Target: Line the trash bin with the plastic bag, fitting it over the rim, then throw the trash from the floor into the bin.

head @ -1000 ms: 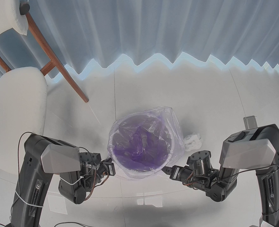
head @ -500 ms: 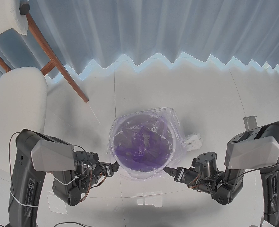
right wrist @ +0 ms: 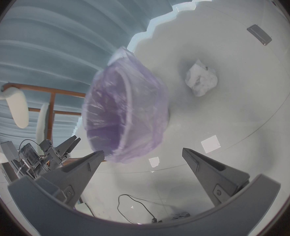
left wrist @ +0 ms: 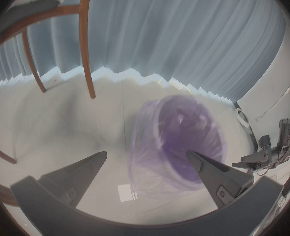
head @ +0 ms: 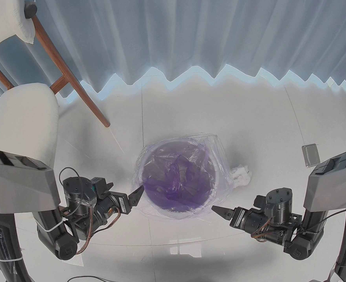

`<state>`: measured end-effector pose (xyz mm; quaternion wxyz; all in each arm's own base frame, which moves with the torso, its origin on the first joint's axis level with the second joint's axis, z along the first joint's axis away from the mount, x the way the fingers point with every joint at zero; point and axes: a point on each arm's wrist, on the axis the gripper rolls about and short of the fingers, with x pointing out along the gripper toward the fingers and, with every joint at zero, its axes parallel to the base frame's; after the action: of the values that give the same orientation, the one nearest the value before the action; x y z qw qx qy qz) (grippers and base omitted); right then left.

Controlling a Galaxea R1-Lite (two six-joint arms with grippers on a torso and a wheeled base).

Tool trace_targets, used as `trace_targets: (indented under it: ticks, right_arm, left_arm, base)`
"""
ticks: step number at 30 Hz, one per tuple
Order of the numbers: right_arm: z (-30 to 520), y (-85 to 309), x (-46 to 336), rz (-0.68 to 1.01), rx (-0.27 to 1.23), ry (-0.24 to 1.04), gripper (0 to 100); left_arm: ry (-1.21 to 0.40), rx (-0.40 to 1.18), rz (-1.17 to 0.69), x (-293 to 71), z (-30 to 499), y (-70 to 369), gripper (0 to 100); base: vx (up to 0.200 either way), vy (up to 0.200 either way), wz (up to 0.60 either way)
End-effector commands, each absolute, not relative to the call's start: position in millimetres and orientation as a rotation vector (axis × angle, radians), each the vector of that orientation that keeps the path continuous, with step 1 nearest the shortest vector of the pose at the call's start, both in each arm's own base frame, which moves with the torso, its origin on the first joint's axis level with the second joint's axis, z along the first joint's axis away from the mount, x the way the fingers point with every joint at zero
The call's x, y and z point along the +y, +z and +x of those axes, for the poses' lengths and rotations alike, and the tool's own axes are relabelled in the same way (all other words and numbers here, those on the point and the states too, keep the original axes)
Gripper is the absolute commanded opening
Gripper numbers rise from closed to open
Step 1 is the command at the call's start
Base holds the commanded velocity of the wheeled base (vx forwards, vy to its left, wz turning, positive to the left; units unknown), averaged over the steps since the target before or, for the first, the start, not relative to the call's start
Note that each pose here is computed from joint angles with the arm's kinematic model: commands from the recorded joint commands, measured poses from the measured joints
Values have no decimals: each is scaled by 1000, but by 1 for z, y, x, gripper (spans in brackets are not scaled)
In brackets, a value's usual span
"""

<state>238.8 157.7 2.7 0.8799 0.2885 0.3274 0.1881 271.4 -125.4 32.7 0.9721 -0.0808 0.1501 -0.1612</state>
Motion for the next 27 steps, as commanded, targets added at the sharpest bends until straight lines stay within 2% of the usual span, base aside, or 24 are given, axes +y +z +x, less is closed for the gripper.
trace_targets:
  ticks: [1, 3, 8, 12, 13, 14, 19, 21, 23, 27]
  right_arm:
    - [224, 48, 147, 661, 566, 450, 100]
    - [224, 53, 146, 668, 547, 454, 100]
    - [246, 81, 136, 678, 403, 443, 100]
    - [274, 92, 119, 620, 313, 379, 100]
    - [274, 92, 119, 620, 313, 379, 100]
    - [288, 99, 114, 618, 289, 355, 100]
    - [315, 114, 119, 617, 272, 350, 100]
    - [325, 115, 122, 597, 274, 364, 100]
    - [335, 108, 126, 561, 283, 374, 100]
    - [349, 94, 130, 503, 286, 375, 100]
  left_arm:
    - [-389, 115, -212, -129, 251, 93, 100]
    - [-400, 83, -220, -130, 251, 101, 100]
    - [-482, -122, -268, -134, 244, 168, 100]
    - [-578, -268, -323, -134, 228, 218, 100]
    - [-578, -268, -323, -134, 228, 218, 100]
    - [-653, -341, -406, -134, 220, 248, 100]
    - [-802, -477, -611, -124, 198, 304, 100]
    - [-848, -449, -651, -118, 189, 308, 100]
    - [-881, -358, -687, -116, 183, 302, 100]
    - [-919, -235, -677, -113, 172, 292, 100]
  base:
    - [0, 0, 0]
    - [0, 0, 0]
    - [0, 0, 0]
    - [0, 0, 0]
    - [0, 0, 0]
    - [0, 0, 0]
    - [0, 0, 0]
    - [0, 0, 0]
    - [0, 0, 0]
    - [0, 0, 0]
